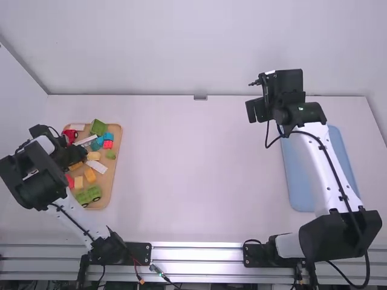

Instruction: Assemble lego blocks to make yellow taxi

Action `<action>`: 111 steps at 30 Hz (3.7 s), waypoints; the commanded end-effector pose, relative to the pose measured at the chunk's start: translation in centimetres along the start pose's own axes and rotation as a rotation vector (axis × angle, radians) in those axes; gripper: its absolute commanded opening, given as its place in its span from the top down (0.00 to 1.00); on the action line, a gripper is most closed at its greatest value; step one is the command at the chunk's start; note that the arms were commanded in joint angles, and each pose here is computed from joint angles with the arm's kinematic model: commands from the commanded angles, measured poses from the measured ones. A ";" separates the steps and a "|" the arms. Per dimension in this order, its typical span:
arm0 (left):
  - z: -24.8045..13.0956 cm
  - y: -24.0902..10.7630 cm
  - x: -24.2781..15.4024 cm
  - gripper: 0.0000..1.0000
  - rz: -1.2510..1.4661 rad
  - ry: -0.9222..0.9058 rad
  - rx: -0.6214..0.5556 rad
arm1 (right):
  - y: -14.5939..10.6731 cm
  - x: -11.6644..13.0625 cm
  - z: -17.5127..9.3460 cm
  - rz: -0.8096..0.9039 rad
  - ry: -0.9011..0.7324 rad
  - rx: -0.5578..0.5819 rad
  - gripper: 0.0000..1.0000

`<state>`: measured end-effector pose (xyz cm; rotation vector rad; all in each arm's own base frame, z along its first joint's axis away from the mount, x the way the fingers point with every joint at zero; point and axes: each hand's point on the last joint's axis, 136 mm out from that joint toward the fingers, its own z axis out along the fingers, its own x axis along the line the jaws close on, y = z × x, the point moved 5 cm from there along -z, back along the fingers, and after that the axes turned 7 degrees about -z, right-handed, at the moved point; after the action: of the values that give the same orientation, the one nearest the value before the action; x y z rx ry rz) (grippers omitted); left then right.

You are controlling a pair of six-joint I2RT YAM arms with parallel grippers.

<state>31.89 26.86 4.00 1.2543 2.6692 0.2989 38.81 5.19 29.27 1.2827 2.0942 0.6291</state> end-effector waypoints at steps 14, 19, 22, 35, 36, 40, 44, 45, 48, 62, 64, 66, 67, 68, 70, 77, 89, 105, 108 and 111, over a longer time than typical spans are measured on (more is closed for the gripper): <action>0.7 -0.6 0.1 0.44 -0.054 0.016 0.033 | 0.9 -0.5 -0.4 0.006 -0.009 -0.024 0.01; -0.6 0.0 0.7 0.52 -0.129 0.074 -0.005 | 0.9 -0.5 -0.4 0.007 -0.008 -0.023 0.01; -2.2 0.7 0.5 0.65 -0.165 0.060 -0.049 | 0.9 -0.5 -0.4 0.007 -0.009 -0.024 0.01; -9.4 -0.2 -9.1 0.79 0.125 -0.036 -0.120 | 0.4 -0.3 -0.4 0.007 0.000 0.003 0.01; -9.7 -0.8 -11.5 0.79 0.228 -0.055 -0.124 | 0.4 -0.3 -0.4 0.007 0.002 0.005 0.01; -10.2 -3.1 -18.5 0.80 0.519 -0.113 -0.136 | 0.3 -0.3 -0.4 0.007 -0.002 0.007 0.01; -10.6 -6.7 -25.0 0.83 0.807 -0.209 -0.160 | 0.0 -0.9 -0.4 0.027 -0.011 0.018 0.01; -10.6 -7.5 -26.0 0.85 0.851 -0.230 -0.167 | -0.2 -1.0 -0.4 0.030 -0.011 0.023 0.01; -10.8 -10.8 -29.2 0.84 1.024 -0.330 -0.186 | -0.7 -1.4 -0.4 0.040 -0.011 0.042 0.01; -11.9 -29.3 -35.5 0.66 1.907 -0.594 -0.068 | -1.8 -2.9 -0.5 0.147 -0.033 0.075 0.01; -11.5 -30.1 -35.7 0.59 1.927 -0.597 -0.089 | -1.8 -2.8 -0.5 0.144 -0.032 0.075 0.01; -10.7 -30.7 -35.9 0.57 1.943 -0.573 -0.124 | -1.8 -2.7 -0.5 0.138 -0.032 0.075 0.01; -10.0 -31.1 -35.8 0.56 1.957 -0.547 -0.137 | -1.8 -2.8 -0.5 0.141 -0.034 0.075 0.01; -9.6 -31.2 -35.6 0.56 1.963 -0.531 -0.139 | -1.8 -2.8 -0.5 0.141 -0.034 0.075 0.01; -8.7 -31.5 -35.1 0.58 1.974 -0.501 -0.136 | -1.8 -2.8 -0.5 0.141 -0.034 0.076 0.01; -6.8 -31.6 -34.8 0.54 1.962 -0.496 -0.118 | -1.8 -2.8 -0.5 0.141 -0.034 0.076 0.01; -5.1 -31.3 -34.8 0.56 1.973 -0.420 -0.045 | -1.9 -2.3 -0.5 0.133 -0.022 0.087 0.01; -7.4 -31.0 -35.1 0.01 2.025 -0.423 -0.002 | -1.9 -2.3 -0.5 0.133 -0.022 0.088 0.01; -10.8 -30.1 -35.8 0.01 2.020 -0.442 -0.005 | -1.9 -2.4 -0.5 0.135 -0.024 0.088 0.01; -14.7 -27.4 -35.9 0.01 1.962 -0.419 -0.047 | -1.9 -2.4 -0.5 0.134 -0.023 0.087 0.01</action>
<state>28.84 -20.10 8.33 2.9365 0.2908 0.0543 37.65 2.03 28.00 1.4957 2.0653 0.5636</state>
